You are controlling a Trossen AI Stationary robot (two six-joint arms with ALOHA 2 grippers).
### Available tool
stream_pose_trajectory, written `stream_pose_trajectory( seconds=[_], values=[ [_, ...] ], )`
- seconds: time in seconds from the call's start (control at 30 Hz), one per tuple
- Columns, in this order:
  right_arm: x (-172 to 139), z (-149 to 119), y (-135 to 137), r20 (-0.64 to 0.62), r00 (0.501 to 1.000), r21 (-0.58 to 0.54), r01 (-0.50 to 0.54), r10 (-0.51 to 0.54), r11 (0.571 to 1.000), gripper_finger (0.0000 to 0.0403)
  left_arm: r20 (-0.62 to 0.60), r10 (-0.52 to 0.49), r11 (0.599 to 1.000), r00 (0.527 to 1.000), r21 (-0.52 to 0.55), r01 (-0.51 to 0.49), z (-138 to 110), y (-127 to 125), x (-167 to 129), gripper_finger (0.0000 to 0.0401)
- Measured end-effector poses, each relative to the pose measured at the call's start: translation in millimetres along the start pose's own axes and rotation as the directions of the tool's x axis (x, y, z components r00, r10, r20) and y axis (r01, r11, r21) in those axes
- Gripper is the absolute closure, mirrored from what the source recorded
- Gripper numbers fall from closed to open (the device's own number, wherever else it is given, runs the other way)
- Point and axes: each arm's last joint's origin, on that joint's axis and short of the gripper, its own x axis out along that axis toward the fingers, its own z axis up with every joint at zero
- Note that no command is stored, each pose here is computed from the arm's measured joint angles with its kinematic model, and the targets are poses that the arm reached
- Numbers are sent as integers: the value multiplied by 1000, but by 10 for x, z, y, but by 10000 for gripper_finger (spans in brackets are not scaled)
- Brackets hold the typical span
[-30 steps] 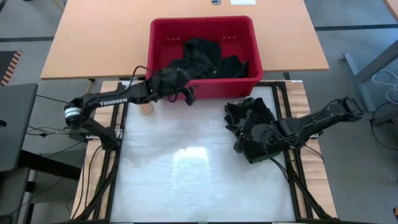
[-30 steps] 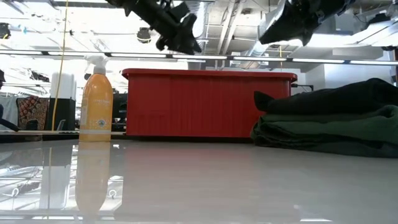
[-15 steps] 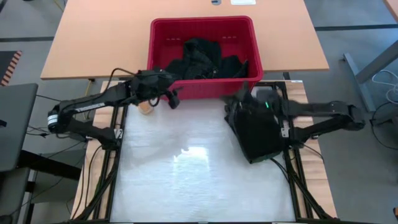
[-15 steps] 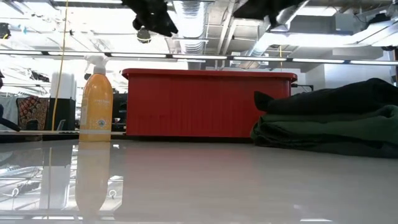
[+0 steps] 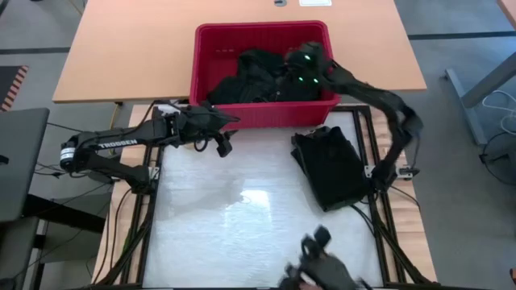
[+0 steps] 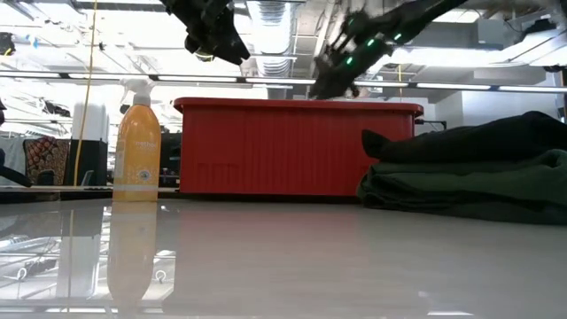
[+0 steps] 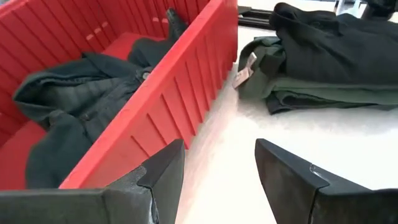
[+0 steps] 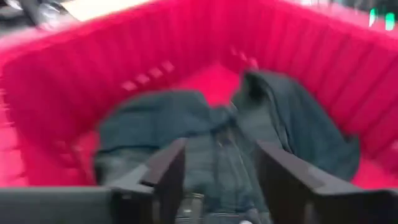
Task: Fold laundry
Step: Fold the dark blue jeans
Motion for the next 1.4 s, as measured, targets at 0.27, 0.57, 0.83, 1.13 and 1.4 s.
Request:
stream_pose_trajectory(
  seconds=[0.27,0.57,0.83,1.13,1.4],
  values=[
    [978,-201,-405,-273,961,51,50,-34,997,94,-8,73,997,997,13,-73,-16,-59,49,214],
    [1682,-696,-492,-535,844,-33,27,-40,999,65,-47,84,996,995,30,-83,-62,-87,142,214],
    [1805,-1031,-485,-644,765,-54,-15,-23,998,88,-55,92,995,994,43,-90,-74,-99,190,214],
    [1743,-984,-310,-683,730,-101,-114,14,988,299,-58,77,996,995,44,-75,-80,-138,180,214],
    [1488,-391,-297,-455,885,-67,-144,98,987,342,-96,55,997,994,56,-50,-125,-219,148,214]
  ],
)
